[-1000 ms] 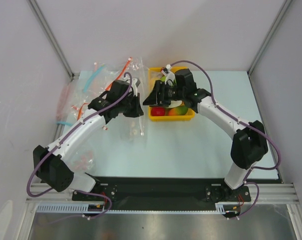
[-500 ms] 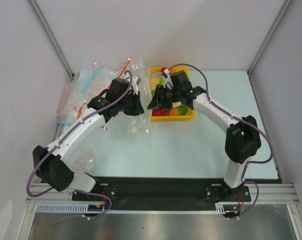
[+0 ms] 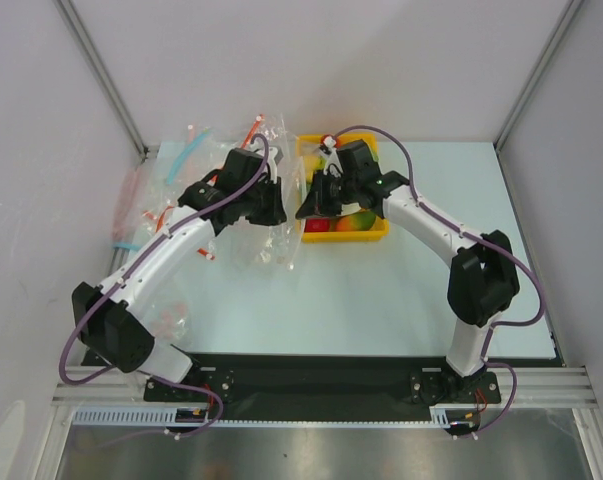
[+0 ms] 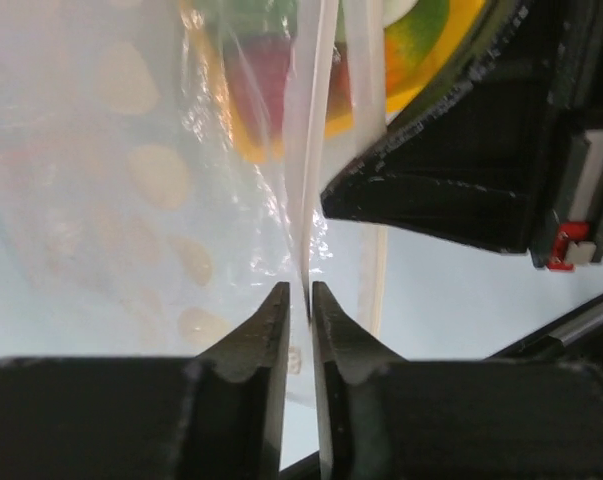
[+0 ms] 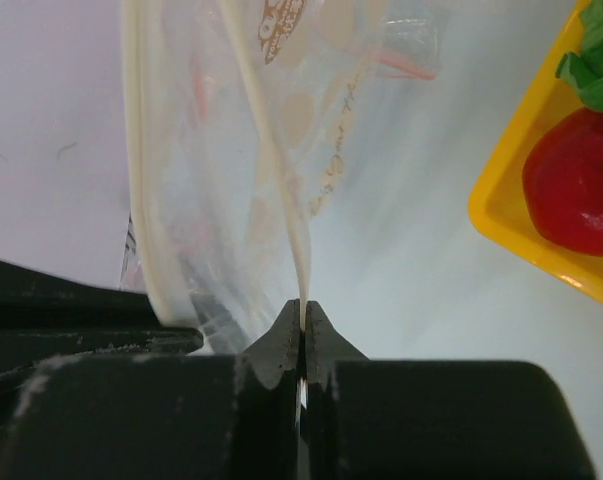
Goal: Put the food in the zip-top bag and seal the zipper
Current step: Open the zipper of the food storage bag at the center of the board.
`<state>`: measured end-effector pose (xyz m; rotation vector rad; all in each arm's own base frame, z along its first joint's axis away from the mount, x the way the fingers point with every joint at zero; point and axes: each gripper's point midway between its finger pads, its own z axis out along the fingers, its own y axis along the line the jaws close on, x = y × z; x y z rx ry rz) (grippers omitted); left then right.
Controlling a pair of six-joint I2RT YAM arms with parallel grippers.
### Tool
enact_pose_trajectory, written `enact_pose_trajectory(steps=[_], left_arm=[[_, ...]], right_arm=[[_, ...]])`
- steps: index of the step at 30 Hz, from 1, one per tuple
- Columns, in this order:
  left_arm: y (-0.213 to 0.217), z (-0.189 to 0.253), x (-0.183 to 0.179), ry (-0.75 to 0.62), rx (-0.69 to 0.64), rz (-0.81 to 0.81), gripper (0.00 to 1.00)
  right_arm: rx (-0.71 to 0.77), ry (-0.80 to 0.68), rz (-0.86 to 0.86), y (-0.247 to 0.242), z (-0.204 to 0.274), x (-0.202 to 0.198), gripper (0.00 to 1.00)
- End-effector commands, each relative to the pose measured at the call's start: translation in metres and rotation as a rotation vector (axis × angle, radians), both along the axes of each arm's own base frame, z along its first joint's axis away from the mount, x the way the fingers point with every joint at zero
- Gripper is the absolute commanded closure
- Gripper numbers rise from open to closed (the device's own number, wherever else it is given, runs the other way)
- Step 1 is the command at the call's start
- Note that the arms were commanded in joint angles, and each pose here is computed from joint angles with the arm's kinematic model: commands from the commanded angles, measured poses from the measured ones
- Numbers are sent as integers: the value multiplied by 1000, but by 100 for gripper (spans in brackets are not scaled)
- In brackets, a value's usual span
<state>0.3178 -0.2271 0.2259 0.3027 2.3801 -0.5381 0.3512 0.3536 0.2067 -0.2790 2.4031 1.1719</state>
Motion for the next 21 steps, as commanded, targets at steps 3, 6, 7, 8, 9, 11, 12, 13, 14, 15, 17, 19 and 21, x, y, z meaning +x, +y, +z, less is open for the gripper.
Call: enact_pose_trajectory(steps=[3, 6, 7, 8, 9, 11, 12, 13, 14, 15, 17, 19, 21], left_arm=[[20, 17, 20, -56, 106, 114, 75], [27, 18, 27, -50, 159, 143, 72], [25, 16, 33, -45, 177, 145, 70], [25, 14, 32, -30, 187, 141, 70], [23, 13, 32, -21, 185, 132, 69], [15, 15, 32, -16, 153, 105, 67], [12, 17, 31, -22, 136, 93, 65], [10, 15, 29, -20, 129, 87, 62], [8, 20, 29, -38, 106, 82, 60], [7, 20, 27, -39, 101, 79, 59], [7, 13, 24, -16, 105, 71, 59], [6, 7, 19, 9, 104, 56, 59], [-2, 6, 12, 30, 69, 14, 59]], right_arm=[[92, -110, 68, 17, 46, -6, 100], [116, -125, 95, 22, 54, -13, 100], [120, -130, 97, 23, 55, -13, 100], [125, -133, 102, 23, 57, -14, 100], [130, -137, 109, 24, 59, -16, 100], [132, -138, 108, 25, 60, -15, 100], [131, -137, 108, 25, 60, -15, 100], [132, -137, 107, 25, 60, -15, 100], [132, -140, 105, 24, 61, -14, 100], [132, -141, 105, 25, 62, -14, 100], [129, -145, 100, 24, 62, -13, 100], [126, -149, 92, 22, 63, -12, 100], [125, -142, 84, 22, 62, -10, 100]])
